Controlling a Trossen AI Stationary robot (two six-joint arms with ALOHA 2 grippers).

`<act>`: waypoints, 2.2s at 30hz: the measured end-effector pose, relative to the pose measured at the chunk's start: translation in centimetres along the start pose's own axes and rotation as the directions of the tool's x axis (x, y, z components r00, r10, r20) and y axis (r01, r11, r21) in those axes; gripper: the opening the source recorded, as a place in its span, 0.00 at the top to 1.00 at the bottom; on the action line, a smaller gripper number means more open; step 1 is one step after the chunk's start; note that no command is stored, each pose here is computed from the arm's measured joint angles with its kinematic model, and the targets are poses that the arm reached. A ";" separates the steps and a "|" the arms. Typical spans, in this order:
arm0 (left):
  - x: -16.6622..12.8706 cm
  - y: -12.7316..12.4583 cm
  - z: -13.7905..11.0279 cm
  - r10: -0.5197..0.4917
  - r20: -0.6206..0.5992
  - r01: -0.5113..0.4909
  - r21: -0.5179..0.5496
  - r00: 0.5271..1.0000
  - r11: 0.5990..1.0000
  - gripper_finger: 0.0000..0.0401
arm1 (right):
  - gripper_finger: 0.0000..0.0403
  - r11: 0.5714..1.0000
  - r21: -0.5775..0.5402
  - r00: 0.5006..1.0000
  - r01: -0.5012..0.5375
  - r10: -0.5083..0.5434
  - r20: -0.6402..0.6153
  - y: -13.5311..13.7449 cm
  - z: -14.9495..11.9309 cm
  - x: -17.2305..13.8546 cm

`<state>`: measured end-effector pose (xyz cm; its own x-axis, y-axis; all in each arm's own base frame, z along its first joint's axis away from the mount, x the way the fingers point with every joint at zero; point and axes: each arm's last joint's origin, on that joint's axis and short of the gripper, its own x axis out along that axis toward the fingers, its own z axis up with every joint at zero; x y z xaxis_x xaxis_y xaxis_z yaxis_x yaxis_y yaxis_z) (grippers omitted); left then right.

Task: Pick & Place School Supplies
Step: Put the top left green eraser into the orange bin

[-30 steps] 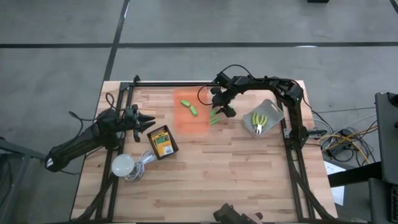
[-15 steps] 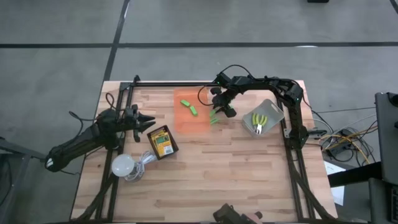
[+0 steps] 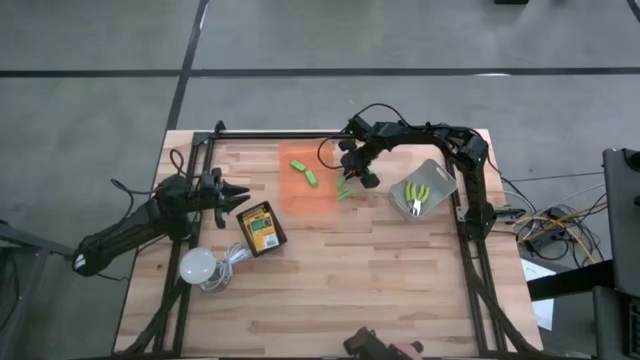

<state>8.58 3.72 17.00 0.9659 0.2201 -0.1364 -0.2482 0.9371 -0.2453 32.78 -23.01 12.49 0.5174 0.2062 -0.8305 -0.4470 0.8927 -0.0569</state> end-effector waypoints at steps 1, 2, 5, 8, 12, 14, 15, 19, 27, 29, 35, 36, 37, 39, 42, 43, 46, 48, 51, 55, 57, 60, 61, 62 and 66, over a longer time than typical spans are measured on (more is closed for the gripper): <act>0.0 0.0 0.0 0.000 0.000 0.000 0.000 1.000 1.000 0.70 | 0.87 1.000 0.014 1.000 0.002 -0.002 -0.003 0.0 0.0 0.0; 0.0 0.0 0.0 0.000 0.000 0.000 0.000 1.000 1.000 0.70 | 0.87 1.000 0.021 1.000 0.005 -0.005 -0.004 0.0 0.0 -0.1; 0.0 0.0 0.0 0.000 0.000 0.000 0.000 1.000 1.000 0.70 | 0.87 0.999 0.031 1.000 0.017 -0.017 0.000 -0.1 0.0 -0.7; 0.0 0.0 0.0 0.000 0.000 0.000 0.000 1.000 1.000 0.70 | 0.87 0.998 0.043 0.999 0.038 -0.039 0.010 -0.3 0.1 -1.6; 0.0 0.0 0.0 0.000 0.000 0.000 0.000 1.000 1.000 0.70 | 0.87 0.998 0.050 0.999 0.046 -0.047 0.010 -0.5 -0.1 -2.0; 0.0 0.0 0.0 0.000 0.000 0.000 0.000 1.000 1.000 0.70 | 0.87 0.998 0.054 0.999 0.045 -0.046 0.012 -0.5 -0.1 -2.0; 0.0 0.0 0.0 0.000 0.000 0.000 0.000 1.000 1.000 0.70 | 0.87 0.998 0.053 0.999 0.044 -0.045 0.012 -0.5 -0.1 -2.0; 0.0 0.0 0.0 0.000 0.000 0.000 0.000 1.000 1.000 0.70 | 0.87 1.000 0.007 0.997 0.016 -0.017 0.081 -0.4 0.4 -2.0; 0.0 0.0 0.0 0.000 0.000 0.000 0.000 1.000 1.000 0.70 | 0.76 0.998 -0.058 0.986 -0.015 0.025 0.165 -0.3 0.6 -2.0; 0.0 0.0 0.0 0.000 0.000 0.000 0.000 1.000 1.000 0.70 | 0.70 0.997 -0.080 0.982 -0.022 0.036 0.184 -0.3 0.6 -1.9; 0.0 0.0 0.0 0.000 0.000 0.000 0.000 1.000 1.000 0.70 | 0.53 0.990 -0.137 0.978 -0.035 0.062 0.201 -0.3 0.2 -1.1; 0.0 0.0 0.0 0.000 0.000 0.000 0.000 1.000 1.000 0.70 | 0.51 0.988 -0.154 0.978 -0.031 0.062 0.201 -0.3 0.3 -1.1; 0.0 0.0 0.0 0.000 0.000 0.000 0.000 1.000 1.000 0.70 | 0.50 0.986 -0.163 0.978 -0.030 0.062 0.199 -0.3 0.3 -1.0; 0.0 0.0 0.0 0.000 0.000 0.000 0.000 1.000 1.000 0.70 | 0.48 0.984 -0.178 0.979 -0.028 0.063 0.194 -0.2 0.4 -0.9; 0.0 0.0 0.0 0.000 0.000 0.000 0.000 1.000 1.000 0.70 | 0.48 0.981 -0.192 0.983 -0.021 0.056 0.177 -0.1 0.6 -0.8; 0.0 0.0 0.0 0.000 0.000 0.000 0.000 1.000 1.000 0.70 | 0.48 0.980 -0.196 0.984 -0.020 0.054 0.169 -0.1 0.7 -0.7; 0.0 0.0 0.0 0.000 0.000 0.000 0.000 1.000 1.000 0.70 | 0.48 0.980 -0.199 0.991 -0.013 0.039 0.127 0.2 1.1 -0.3; 0.0 0.0 0.0 0.000 0.000 0.000 0.000 1.000 1.000 0.70 | 0.48 0.982 -0.191 0.995 -0.009 0.027 0.092 0.5 1.5 0.0; 0.0 0.0 0.0 0.000 0.000 0.000 0.000 1.000 1.000 0.70 | 0.48 0.986 -0.168 0.999 -0.003 0.011 0.050 0.8 1.9 0.3; 0.0 0.0 0.0 0.000 0.000 0.000 0.000 1.000 1.000 0.70 | 0.48 0.985 -0.174 1.000 0.013 -0.013 0.001 1.0 2.3 0.6; 0.0 0.0 0.0 0.000 0.000 0.000 0.000 1.000 1.000 0.70 | 0.48 0.987 -0.158 0.999 0.022 -0.027 -0.027 1.2 2.4 0.8; 0.0 0.0 0.0 0.000 0.000 0.000 0.000 1.000 1.000 0.70 | 0.48 0.992 -0.119 0.995 0.047 -0.057 -0.079 1.4 2.7 1.0; 0.0 0.0 0.0 0.000 0.000 0.000 0.000 1.000 1.000 0.70 | 0.48 0.992 -0.112 0.994 0.054 -0.064 -0.092 1.4 2.7 1.1; 0.0 0.0 0.0 0.000 0.000 0.000 0.000 1.000 1.000 0.70 | 0.48 0.992 -0.110 0.992 0.057 -0.069 -0.102 1.4 2.7 1.1; 0.0 0.0 0.0 0.000 0.000 0.000 0.000 1.000 1.000 0.70 | 0.49 0.994 -0.102 0.991 0.045 -0.057 -0.123 1.6 2.7 1.1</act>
<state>8.58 3.72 17.00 0.9659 0.2200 -0.1364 -0.2481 0.9372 -0.2453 34.60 -20.27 13.00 0.4487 0.1041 -0.8876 -0.4952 0.8558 -0.1500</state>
